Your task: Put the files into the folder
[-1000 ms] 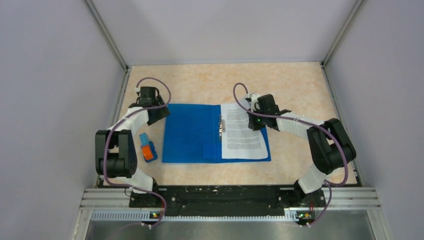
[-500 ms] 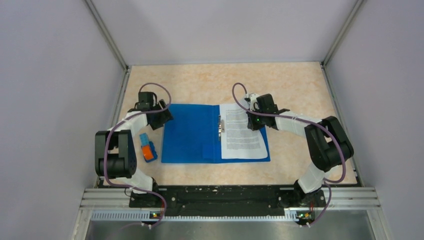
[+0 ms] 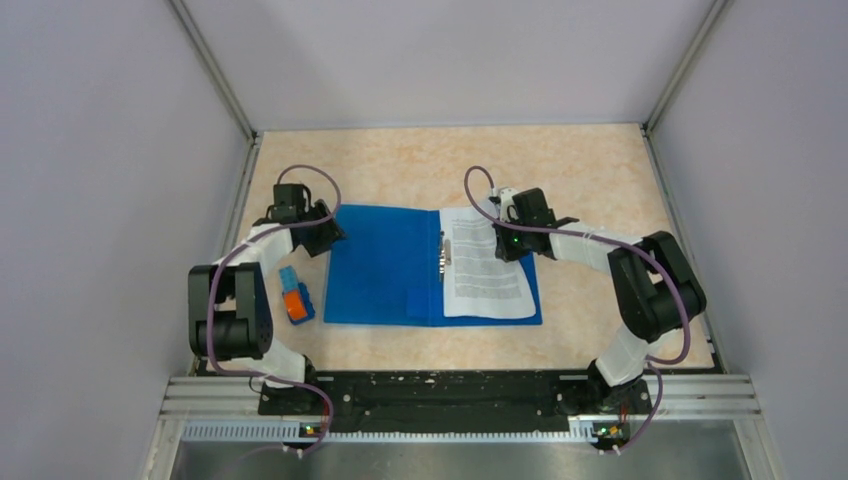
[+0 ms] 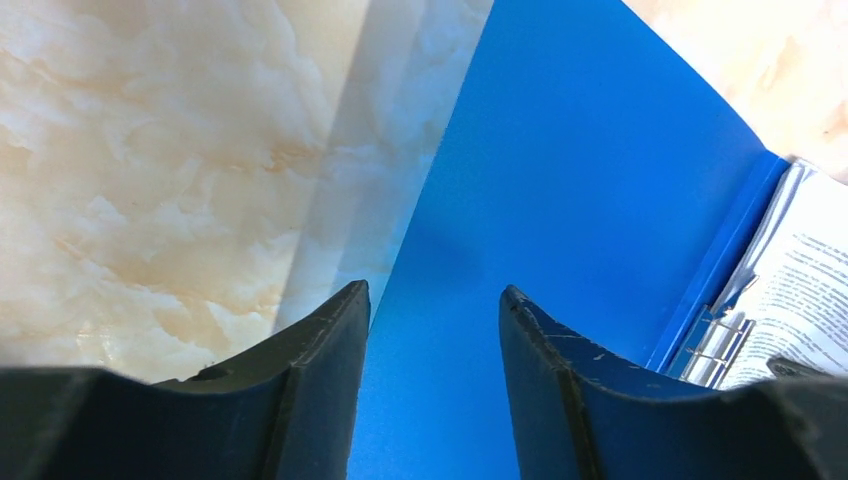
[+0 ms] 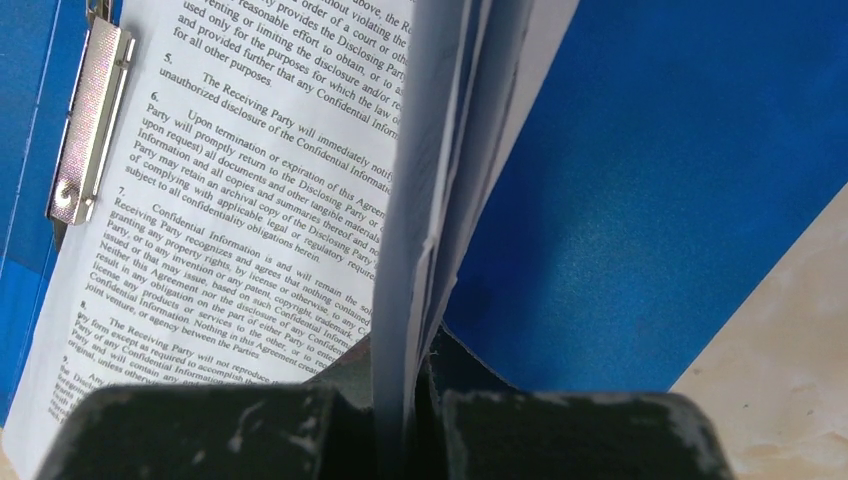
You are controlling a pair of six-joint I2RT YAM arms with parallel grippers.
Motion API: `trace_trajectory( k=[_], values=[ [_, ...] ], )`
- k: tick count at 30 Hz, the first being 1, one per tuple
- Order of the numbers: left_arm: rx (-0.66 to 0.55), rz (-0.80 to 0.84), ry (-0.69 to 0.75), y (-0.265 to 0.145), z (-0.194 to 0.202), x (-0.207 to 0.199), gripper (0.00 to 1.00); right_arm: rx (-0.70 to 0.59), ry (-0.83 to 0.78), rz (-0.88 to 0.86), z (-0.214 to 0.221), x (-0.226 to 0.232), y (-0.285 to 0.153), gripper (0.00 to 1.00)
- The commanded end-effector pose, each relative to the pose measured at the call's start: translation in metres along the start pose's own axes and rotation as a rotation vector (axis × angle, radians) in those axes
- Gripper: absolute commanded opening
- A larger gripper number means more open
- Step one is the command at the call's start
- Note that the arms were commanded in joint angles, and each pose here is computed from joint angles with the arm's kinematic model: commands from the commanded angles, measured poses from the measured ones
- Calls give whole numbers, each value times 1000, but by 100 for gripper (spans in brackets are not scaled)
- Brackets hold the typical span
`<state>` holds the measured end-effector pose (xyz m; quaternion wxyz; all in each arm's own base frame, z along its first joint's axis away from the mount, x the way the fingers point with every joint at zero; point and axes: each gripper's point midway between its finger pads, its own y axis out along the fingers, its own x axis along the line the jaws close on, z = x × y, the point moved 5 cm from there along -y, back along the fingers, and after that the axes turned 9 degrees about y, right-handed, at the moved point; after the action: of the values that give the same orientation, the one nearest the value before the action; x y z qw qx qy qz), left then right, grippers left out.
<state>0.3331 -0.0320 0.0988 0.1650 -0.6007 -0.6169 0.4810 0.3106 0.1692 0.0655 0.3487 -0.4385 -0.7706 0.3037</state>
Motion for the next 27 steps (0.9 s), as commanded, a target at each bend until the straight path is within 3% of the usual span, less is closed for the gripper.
trace_trajectory(
  k=[1,19,27],
  values=[
    [-38,94,-5,-15,-5,-17,53,-37,-2,-34,-19,12,1,0],
    [-72,215,-5,-46,-10,-39,32,-30,1,-2,-14,7,0,0],
    [-69,266,-7,-58,-3,-45,32,-41,10,38,-14,3,-4,0]
  ],
)
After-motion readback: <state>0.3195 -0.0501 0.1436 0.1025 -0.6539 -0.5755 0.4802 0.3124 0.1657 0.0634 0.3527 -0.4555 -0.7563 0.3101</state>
